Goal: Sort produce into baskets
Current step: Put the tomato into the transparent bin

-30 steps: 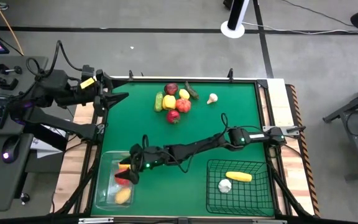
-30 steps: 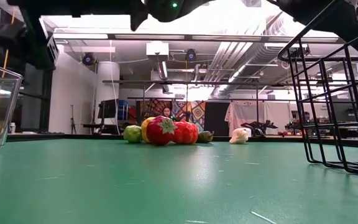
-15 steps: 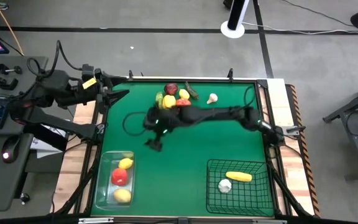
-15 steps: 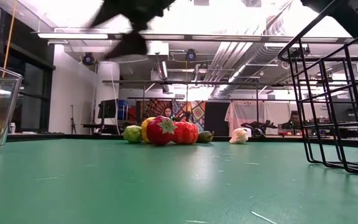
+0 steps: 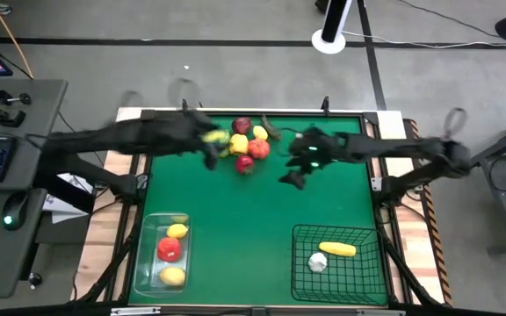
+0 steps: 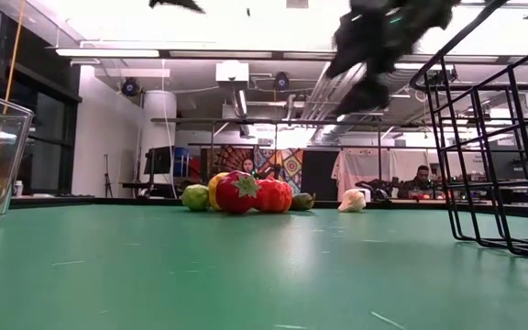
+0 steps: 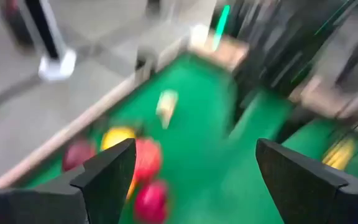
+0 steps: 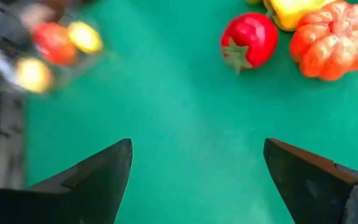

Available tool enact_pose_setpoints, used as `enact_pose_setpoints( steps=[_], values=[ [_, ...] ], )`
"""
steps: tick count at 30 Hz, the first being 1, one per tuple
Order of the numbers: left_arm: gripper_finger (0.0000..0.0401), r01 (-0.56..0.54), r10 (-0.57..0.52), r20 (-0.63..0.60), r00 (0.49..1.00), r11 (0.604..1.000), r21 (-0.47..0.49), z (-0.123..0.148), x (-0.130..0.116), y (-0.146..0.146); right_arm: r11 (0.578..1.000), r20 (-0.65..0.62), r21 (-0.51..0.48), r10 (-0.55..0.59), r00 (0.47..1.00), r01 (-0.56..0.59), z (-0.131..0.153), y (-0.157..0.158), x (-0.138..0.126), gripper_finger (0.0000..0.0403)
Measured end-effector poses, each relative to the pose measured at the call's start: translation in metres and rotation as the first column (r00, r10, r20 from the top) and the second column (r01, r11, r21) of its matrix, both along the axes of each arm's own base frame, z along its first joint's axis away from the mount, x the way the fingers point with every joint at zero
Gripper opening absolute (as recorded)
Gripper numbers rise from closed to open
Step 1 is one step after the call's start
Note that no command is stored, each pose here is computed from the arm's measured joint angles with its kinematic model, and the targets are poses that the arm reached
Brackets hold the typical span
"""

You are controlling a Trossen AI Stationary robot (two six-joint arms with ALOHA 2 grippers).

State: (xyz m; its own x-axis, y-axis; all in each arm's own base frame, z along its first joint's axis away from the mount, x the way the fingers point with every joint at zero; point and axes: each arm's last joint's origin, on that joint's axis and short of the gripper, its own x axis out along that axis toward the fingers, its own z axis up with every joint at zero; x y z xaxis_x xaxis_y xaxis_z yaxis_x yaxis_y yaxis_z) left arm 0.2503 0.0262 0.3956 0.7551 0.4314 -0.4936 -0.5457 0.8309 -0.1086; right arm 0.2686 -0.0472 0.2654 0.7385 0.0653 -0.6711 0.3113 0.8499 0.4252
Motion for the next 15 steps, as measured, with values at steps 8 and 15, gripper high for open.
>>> enact_pose_setpoints(
  steps=[8, 15],
  values=[
    [0.0319, 0.036, -0.105, -0.402, 0.91, 0.984, -0.175, -0.106, 0.078, 0.052, 0.98, 0.143, 0.118, -0.179, 0.973, 0.163, 0.005, 0.013, -0.072, 0.0355],
    [0.0319, -0.045, -0.092, -0.589, 0.803, 0.976, -0.213, -0.18, 0.105, 0.077, 0.953, 0.163, 0.168, -0.281, 0.946, 0.254, 0.003, 0.014, -0.086, 0.0355]
  ],
)
